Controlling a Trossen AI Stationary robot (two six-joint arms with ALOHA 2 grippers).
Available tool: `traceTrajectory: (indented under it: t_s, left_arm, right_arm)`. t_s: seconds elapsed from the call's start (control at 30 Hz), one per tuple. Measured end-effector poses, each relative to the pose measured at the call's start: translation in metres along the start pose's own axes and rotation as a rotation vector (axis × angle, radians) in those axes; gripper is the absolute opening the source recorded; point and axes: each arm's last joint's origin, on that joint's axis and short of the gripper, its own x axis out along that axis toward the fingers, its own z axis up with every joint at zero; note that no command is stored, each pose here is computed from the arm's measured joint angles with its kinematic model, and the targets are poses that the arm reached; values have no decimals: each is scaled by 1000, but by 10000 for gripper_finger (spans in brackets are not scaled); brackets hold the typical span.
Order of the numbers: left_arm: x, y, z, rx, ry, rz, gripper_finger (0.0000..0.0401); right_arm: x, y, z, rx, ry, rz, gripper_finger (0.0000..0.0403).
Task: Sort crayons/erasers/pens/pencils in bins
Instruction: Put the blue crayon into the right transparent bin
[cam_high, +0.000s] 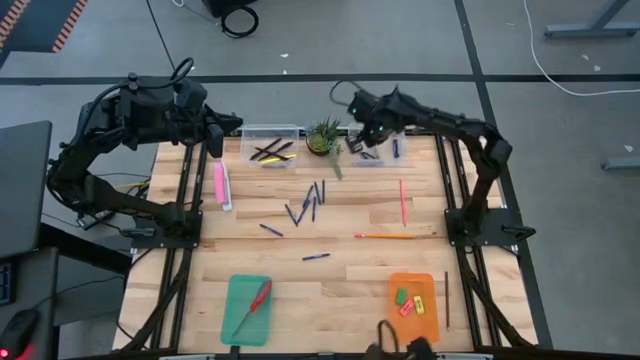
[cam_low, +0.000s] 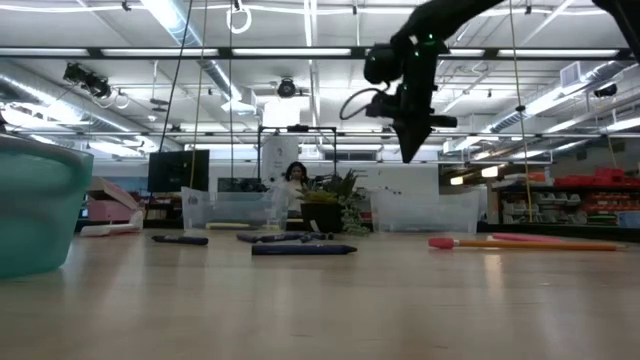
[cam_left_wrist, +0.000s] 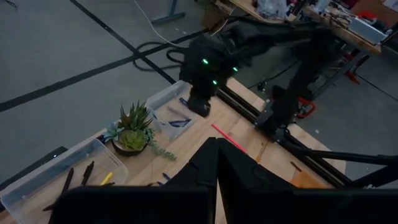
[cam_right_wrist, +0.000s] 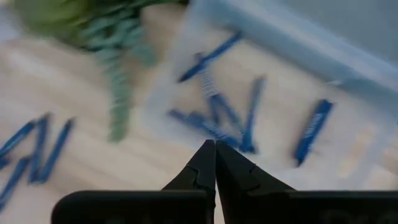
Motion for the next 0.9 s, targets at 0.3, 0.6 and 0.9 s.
traceTrajectory:
  t_s: [0.3,0.6,0.9]
  left_arm:
    - [0,0,0,19,2,-7,26]
    - [1,0,0,25,0,-7,14]
    - [1,-1,1,-4,-11,-13,22]
  right_arm:
    - [1,-34,18,144,32,93,31]
    - [-11,49,-11,28,11,355,126]
    - [22,120,-46,79,65,382,176]
